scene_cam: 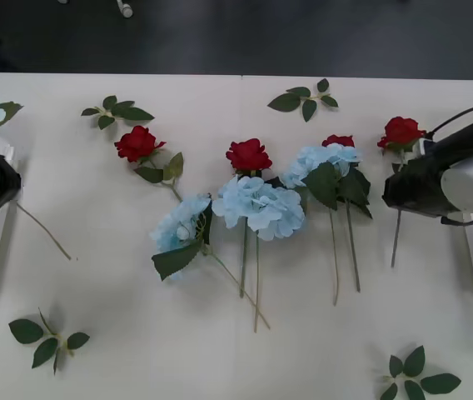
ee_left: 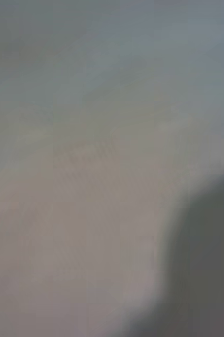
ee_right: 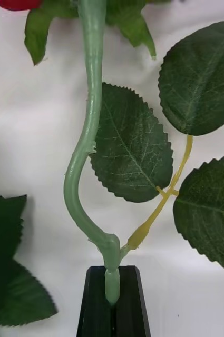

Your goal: Put the red flowers into the right box and the blue flowers into the left box

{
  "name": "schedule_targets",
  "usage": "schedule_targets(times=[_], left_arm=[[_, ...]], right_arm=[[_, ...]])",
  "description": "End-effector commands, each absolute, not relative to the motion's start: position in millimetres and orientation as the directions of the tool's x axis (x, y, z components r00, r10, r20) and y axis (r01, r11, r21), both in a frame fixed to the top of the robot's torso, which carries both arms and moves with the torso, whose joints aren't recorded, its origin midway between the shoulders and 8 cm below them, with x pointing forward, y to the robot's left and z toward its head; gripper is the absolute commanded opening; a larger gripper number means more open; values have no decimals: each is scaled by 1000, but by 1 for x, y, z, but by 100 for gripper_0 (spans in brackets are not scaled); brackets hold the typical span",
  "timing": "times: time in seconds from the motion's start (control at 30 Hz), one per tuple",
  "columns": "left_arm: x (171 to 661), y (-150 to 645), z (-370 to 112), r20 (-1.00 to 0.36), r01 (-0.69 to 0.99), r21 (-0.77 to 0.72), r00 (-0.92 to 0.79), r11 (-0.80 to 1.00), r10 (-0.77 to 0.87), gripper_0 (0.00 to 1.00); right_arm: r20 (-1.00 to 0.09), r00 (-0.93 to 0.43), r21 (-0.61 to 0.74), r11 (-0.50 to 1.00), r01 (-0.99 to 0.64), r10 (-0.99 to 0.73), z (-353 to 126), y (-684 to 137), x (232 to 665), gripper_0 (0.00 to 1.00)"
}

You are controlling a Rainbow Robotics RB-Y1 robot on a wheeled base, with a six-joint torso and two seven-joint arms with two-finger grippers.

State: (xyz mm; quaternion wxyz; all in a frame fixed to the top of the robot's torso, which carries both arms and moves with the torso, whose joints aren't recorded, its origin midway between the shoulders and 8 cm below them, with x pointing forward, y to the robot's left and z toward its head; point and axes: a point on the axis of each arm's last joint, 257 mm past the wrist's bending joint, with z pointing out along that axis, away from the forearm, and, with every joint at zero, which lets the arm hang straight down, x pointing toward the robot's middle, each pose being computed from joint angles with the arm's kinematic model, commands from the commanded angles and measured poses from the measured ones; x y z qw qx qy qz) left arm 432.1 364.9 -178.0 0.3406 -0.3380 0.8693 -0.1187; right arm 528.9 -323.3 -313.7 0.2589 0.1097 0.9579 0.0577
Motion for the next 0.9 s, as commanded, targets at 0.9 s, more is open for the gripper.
schedule_targets(times=[0.9], left_arm=[[474, 606, -205, -604, -584, -276, -513, 763, -610, 0]], right_arm=[[-407, -911, -178, 972, 154, 70, -94, -512, 454, 0]])
